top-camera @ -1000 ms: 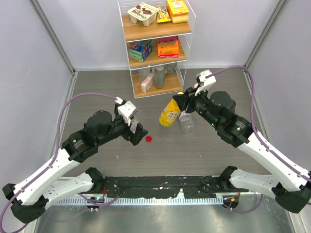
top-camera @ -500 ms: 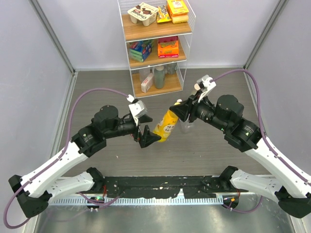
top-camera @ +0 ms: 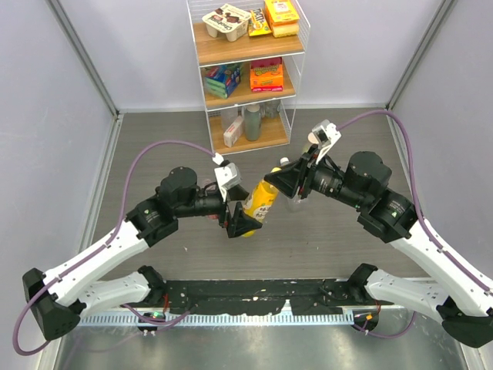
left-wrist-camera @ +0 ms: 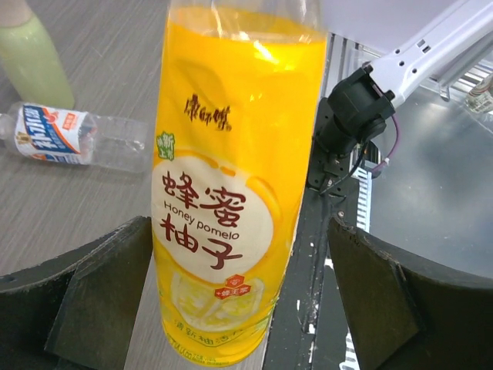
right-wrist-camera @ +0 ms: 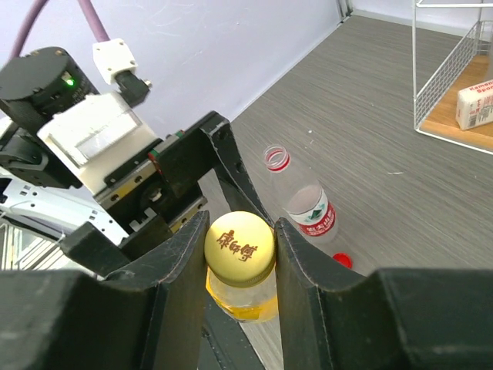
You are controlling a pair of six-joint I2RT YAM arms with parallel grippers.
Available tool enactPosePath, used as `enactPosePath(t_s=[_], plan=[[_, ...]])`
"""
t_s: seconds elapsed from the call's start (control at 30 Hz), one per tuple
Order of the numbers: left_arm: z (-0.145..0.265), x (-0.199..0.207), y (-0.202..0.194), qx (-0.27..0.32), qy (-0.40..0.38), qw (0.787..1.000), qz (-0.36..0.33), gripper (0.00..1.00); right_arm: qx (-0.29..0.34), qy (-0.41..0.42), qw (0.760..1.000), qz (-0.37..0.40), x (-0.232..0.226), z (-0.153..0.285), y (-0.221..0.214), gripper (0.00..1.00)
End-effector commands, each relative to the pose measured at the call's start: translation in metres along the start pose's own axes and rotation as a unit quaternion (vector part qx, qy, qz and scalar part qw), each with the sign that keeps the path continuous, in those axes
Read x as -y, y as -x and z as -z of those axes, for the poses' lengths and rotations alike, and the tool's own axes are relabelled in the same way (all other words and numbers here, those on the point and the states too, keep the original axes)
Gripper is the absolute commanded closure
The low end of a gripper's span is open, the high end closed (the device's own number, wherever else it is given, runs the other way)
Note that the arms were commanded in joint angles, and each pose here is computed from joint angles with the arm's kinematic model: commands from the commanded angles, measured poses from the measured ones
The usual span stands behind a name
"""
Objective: Unscrew the bottle caps
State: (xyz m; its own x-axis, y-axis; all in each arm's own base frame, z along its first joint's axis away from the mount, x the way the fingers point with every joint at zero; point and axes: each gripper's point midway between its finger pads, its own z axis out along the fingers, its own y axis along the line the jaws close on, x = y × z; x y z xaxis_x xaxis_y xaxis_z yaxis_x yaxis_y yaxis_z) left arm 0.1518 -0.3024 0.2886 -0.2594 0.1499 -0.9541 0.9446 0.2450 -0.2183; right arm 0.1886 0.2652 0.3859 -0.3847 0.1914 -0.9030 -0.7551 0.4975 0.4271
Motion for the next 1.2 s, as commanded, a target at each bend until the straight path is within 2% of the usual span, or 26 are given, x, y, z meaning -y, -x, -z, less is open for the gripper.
enactPosePath(t_s=[0.0,0.27,0.57,0.77,0.83,0.97,1.03,1.17], plan=[[-0.003,0.007,0.003,0.02,-0.023,1.0,0.004,0.03,0.049,0.037,0.998,0.001,-0.023,0.009,0.031,0.99],[-0.004,0.006,-0.006,0.021,-0.025,0.999,0.013,0.08,0.063,0.044,0.997,0.0,-0.028,0.014,0.04,0.99],[-0.006,0.011,-0.007,0.023,-0.043,0.999,0.016,0.4,0.065,0.043,0.997,-0.003,-0.027,0.014,0.04,0.99],[-0.004,0.013,-0.003,0.032,-0.046,0.998,0.016,0.55,0.063,0.039,0.997,-0.004,-0.025,0.012,0.038,0.99],[-0.003,0.014,-0.001,0.034,-0.045,0.998,0.015,0.56,0.062,0.034,0.997,-0.005,-0.023,0.012,0.036,0.98],[0.002,0.013,0.0,0.033,-0.033,0.999,0.011,0.62,0.06,0.024,0.998,-0.003,-0.017,0.009,0.032,0.85],[0.004,0.012,-0.004,0.024,-0.027,0.999,0.017,0.64,0.057,0.021,0.998,-0.003,-0.015,0.007,0.03,0.62],[0.009,0.009,-0.007,0.003,-0.008,1.0,0.026,0.69,0.055,0.016,0.998,-0.005,-0.012,0.005,0.026,0.4]])
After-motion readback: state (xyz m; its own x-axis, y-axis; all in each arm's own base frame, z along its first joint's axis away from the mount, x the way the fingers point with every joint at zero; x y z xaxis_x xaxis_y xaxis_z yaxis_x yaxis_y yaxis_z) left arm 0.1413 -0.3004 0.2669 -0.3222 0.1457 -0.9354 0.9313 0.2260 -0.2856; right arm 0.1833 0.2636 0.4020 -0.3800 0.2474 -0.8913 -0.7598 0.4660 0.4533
